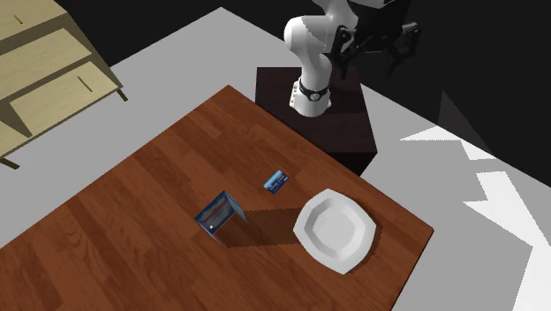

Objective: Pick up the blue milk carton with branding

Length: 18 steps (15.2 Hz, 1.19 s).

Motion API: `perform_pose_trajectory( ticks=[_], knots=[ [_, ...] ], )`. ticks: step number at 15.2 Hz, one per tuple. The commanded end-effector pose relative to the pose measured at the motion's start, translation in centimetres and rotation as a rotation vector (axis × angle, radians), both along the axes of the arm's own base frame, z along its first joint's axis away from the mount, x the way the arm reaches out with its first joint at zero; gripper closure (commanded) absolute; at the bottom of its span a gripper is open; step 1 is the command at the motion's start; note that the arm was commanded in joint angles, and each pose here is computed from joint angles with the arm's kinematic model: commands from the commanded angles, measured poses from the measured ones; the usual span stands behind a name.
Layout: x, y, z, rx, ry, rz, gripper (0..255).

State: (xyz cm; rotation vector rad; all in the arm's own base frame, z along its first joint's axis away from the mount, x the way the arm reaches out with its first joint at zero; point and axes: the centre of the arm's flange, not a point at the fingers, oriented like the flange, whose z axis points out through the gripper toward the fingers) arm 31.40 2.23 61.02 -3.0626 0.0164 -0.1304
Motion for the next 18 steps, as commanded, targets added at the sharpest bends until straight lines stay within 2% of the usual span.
perform_pose_trajectory(
  ticks=[1,18],
  knots=[
    [0.0,0.0,0.0,0.000,0.000,0.000,0],
    [14.0,-13.9,-10.5,-0.025,0.061,-0.250,0]
  ],
)
